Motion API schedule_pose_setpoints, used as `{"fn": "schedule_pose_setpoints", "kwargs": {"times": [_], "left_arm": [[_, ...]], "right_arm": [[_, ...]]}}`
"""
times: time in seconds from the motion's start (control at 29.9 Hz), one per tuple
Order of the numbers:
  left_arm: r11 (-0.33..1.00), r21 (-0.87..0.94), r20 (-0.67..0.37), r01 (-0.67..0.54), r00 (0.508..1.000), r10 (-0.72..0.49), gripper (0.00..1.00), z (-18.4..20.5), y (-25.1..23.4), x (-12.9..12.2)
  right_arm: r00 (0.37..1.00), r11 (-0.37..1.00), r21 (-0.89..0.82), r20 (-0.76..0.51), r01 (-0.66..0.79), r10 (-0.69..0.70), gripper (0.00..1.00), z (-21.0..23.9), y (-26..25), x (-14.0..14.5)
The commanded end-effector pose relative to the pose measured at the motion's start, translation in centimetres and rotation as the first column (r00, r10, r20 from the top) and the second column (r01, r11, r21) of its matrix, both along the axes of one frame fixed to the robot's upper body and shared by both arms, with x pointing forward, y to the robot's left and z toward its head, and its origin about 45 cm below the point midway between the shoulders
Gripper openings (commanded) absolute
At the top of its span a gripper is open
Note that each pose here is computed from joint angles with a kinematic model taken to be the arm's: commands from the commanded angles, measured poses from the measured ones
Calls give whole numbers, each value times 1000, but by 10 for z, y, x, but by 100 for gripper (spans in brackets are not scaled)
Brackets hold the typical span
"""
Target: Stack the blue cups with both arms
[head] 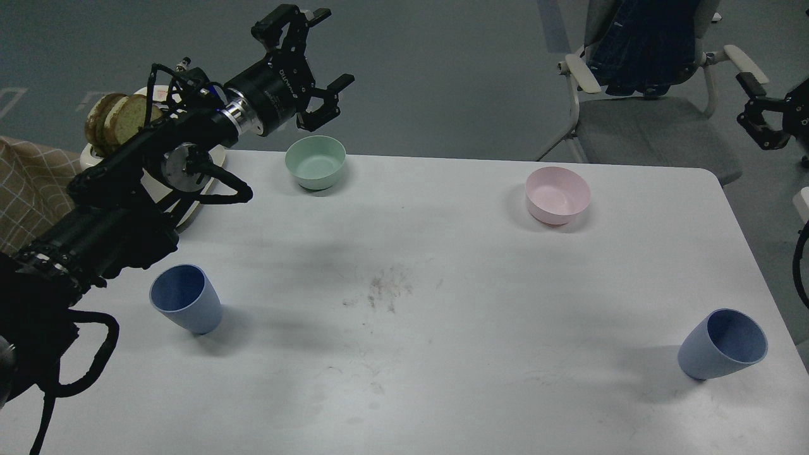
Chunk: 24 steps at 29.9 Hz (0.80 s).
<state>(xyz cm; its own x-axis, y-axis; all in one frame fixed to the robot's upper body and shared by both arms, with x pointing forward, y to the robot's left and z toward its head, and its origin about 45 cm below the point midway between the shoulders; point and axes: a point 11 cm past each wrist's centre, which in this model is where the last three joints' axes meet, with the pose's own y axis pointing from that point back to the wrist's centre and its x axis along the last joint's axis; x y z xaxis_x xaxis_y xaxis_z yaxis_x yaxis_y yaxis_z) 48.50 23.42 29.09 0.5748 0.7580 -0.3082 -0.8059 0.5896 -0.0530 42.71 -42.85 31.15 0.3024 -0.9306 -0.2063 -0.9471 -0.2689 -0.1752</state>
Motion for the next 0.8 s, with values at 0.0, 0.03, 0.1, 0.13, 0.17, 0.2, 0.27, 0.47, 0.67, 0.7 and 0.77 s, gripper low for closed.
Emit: {"fn": "schedule_pose_setpoints", "kwargs": {"times": [0.0, 0.03, 0.1, 0.13, 0.17, 0.2, 0.27, 0.47, 0.67, 0.7, 0.77], "left_arm": [[1000, -7, 1, 8, 1000, -8, 99, -1, -3, -2], [1000, -8, -2, 9, 1000, -9, 99, -3, -3, -3], [1000, -12, -2, 7, 1000, -7, 99, -5, -1, -5], [1000, -5, -4, 7, 1000, -7, 99, -5, 1, -5], [1000, -1, -8, 8, 1000, -8, 99, -5, 1, -5], [1000, 0, -10, 8, 1000, -8, 99, -5, 1, -5], [1000, -9, -16, -6, 1000, 5, 99, -5, 6, -4], [997, -51, -4, -52, 999, 52, 99, 1, 19, 1], [994, -80, 8, -74, 997, 75, 99, 8, 26, 3], [994, -78, 7, -73, 997, 74, 99, 7, 26, 3], [994, -80, 7, -70, 997, 71, 99, 8, 24, 3]], "right_arm": [[1000, 999, 32, -10, 5, -5, 100, -10, 4, 1], [1000, 999, 34, -12, 6, -6, 100, -11, 4, 1], [1000, 999, 44, -17, 6, -6, 100, -15, 7, 2], [1000, 999, 47, -20, 4, -3, 100, -17, 9, 3], [1000, 999, 48, -22, 5, -4, 100, -18, 9, 3], [1000, 999, 48, -23, 8, -7, 100, -18, 8, 3], [999, 999, 43, -26, 19, -18, 100, -18, 4, 3], [999, 999, 33, -34, 43, -42, 100, -19, -6, 3], [999, 998, 51, 4, 44, -44, 100, -15, -3, 3], [999, 998, 54, 11, 45, -46, 100, -15, -3, 3], [999, 998, 52, 13, 46, -46, 100, -15, -3, 3]]}}
